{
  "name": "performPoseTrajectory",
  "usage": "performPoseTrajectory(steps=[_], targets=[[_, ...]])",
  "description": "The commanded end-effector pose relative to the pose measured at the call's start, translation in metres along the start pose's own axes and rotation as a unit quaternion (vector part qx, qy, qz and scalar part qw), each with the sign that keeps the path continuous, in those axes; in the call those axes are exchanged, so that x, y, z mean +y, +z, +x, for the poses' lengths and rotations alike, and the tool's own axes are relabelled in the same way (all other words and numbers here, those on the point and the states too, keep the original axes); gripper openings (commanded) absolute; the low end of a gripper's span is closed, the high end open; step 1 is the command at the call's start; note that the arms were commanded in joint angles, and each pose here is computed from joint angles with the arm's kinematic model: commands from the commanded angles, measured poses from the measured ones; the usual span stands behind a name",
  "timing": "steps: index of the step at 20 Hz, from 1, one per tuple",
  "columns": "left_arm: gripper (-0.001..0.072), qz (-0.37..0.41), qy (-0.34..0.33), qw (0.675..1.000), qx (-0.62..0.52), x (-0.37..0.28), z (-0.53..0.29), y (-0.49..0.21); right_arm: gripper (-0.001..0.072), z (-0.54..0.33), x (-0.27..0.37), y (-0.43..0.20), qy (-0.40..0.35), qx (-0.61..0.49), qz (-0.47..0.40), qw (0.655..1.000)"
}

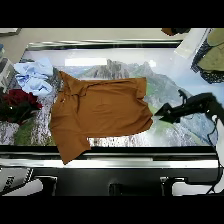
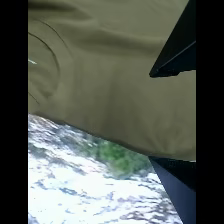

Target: Fold the clothes and pants, and hang the long-sleeved shirts on hangers.

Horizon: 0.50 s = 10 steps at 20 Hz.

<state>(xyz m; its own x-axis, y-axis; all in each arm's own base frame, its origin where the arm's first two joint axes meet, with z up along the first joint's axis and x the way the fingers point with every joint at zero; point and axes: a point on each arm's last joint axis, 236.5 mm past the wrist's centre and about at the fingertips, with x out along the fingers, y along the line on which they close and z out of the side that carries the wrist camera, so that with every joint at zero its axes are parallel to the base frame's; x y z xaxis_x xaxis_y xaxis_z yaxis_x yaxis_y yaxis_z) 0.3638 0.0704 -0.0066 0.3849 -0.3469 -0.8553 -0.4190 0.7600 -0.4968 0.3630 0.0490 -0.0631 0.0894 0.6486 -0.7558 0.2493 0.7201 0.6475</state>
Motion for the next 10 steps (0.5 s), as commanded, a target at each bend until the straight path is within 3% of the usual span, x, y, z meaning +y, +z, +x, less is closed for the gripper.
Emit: performPoseTrajectory(steps=[1,2,8,10], targets=[[0.0565,-0.022,0.003,0.999,0.030,0.015,0.011,-0.031,0.0464,0.039,-0.005,-0.030,0.006,0.021,-0.002,1.000],[0.0565,-0.024,0.004,0.999,0.032,0.016,0.012,-0.032,0.0410,0.045,-0.006,-0.030,-0.001,0.018,-0.004,1.000],[0.0566,-0.011,0.005,0.999,0.032,0.019,0.016,-0.034,0.0381,0.051,-0.012,-0.009,-0.024,-0.029,0.000,0.999],[0.0566,-0.014,0.007,0.999,0.039,0.025,0.023,-0.042,0.0218,0.051,-0.012,-0.009,-0.024,-0.029,-0.001,0.999]])
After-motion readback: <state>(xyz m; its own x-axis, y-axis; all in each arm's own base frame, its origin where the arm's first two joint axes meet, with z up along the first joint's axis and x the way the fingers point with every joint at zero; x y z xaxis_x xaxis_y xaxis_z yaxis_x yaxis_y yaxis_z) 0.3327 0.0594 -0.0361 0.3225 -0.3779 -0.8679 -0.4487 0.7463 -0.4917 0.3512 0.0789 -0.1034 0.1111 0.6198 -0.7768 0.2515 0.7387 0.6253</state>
